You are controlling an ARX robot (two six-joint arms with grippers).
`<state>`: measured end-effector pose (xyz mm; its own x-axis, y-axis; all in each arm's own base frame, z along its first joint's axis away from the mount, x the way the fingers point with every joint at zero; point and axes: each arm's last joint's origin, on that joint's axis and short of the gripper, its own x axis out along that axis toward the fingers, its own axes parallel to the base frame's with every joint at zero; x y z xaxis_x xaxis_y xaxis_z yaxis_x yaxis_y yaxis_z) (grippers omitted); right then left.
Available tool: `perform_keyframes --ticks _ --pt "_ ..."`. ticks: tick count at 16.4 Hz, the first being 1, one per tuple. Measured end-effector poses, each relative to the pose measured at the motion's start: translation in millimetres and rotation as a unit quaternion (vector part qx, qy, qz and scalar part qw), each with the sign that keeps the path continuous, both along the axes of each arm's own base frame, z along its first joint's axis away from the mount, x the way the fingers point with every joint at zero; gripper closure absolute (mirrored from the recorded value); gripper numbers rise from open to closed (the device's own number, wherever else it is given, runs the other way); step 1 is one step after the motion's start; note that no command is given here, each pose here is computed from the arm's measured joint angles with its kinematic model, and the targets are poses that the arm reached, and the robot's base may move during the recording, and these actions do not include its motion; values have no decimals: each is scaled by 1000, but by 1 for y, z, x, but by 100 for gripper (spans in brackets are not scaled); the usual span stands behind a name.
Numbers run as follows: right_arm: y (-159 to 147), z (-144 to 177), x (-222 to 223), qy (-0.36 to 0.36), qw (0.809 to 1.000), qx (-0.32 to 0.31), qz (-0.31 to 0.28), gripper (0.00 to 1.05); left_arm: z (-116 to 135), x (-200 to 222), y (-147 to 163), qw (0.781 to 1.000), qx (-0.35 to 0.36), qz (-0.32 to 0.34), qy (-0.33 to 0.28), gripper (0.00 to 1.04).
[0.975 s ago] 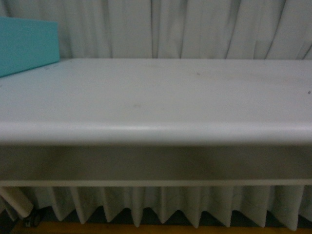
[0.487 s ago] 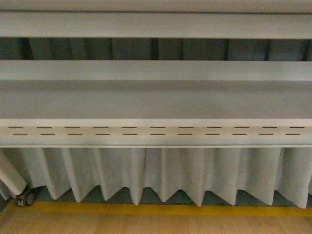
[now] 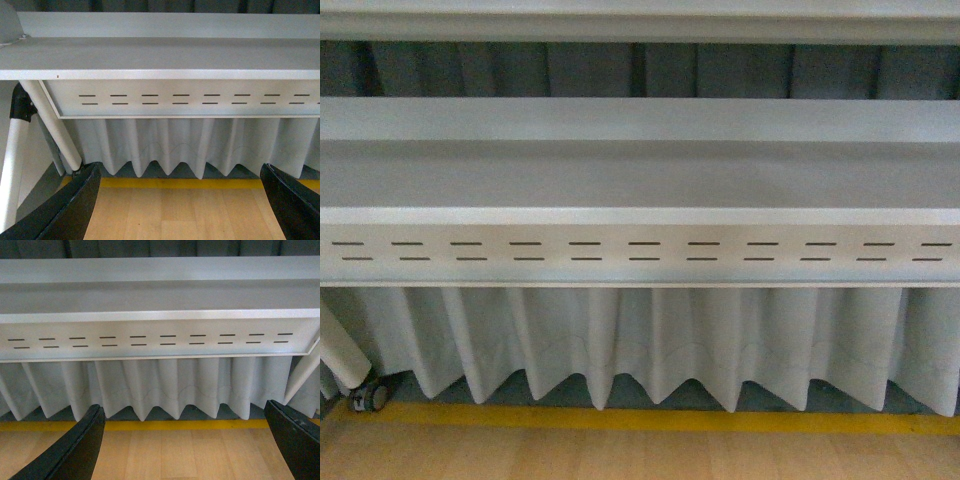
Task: Wind up and store yellow beetle toy
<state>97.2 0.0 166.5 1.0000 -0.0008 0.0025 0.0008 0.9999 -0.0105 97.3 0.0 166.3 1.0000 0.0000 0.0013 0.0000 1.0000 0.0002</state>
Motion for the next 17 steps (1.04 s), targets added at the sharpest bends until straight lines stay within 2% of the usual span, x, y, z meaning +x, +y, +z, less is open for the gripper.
perform_keyframes --ticks 17 --pt "0 0 0 0 1000 0 0 7 0 0 0 1000 0 0 0 7"
